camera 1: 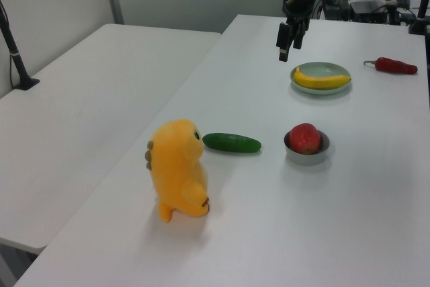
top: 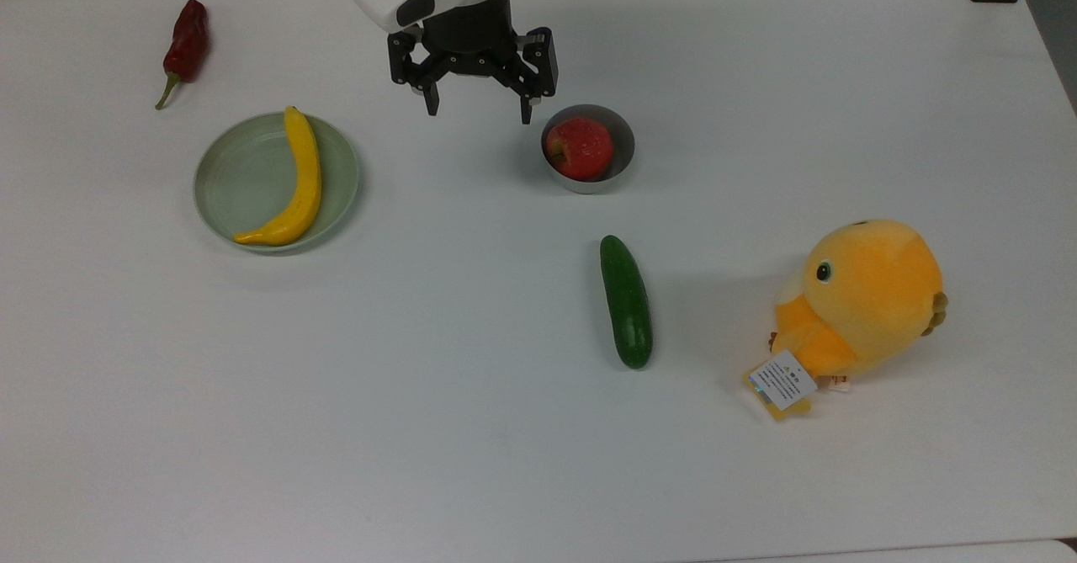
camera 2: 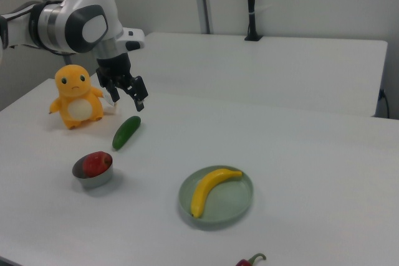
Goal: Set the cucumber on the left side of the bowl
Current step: 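Move the open gripper down toward the green cucumber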
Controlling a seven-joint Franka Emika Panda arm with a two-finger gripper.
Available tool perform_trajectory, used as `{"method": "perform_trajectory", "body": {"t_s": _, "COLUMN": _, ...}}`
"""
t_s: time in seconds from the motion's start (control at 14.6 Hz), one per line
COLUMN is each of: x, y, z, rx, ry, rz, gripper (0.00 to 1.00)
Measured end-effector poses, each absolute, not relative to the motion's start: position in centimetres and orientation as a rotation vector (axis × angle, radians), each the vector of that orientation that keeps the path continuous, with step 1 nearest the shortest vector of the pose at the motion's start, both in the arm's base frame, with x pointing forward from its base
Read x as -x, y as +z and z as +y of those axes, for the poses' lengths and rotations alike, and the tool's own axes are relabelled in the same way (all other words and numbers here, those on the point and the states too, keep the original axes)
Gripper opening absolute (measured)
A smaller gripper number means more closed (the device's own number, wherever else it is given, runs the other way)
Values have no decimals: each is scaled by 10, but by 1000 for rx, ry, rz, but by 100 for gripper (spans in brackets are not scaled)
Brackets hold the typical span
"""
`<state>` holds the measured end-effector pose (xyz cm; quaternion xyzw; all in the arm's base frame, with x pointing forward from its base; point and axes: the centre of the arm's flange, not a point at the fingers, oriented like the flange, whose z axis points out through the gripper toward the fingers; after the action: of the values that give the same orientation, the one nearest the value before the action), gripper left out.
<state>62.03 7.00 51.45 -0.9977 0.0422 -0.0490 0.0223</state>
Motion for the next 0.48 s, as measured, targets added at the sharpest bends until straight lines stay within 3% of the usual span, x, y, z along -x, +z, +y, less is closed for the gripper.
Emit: {"method": "perform_trajectory", "body": {"t_s": 0.48, "x": -624, "y": 524, "z": 52, "rx": 3082, "ry": -182, "rz": 212, "gripper": 100}}
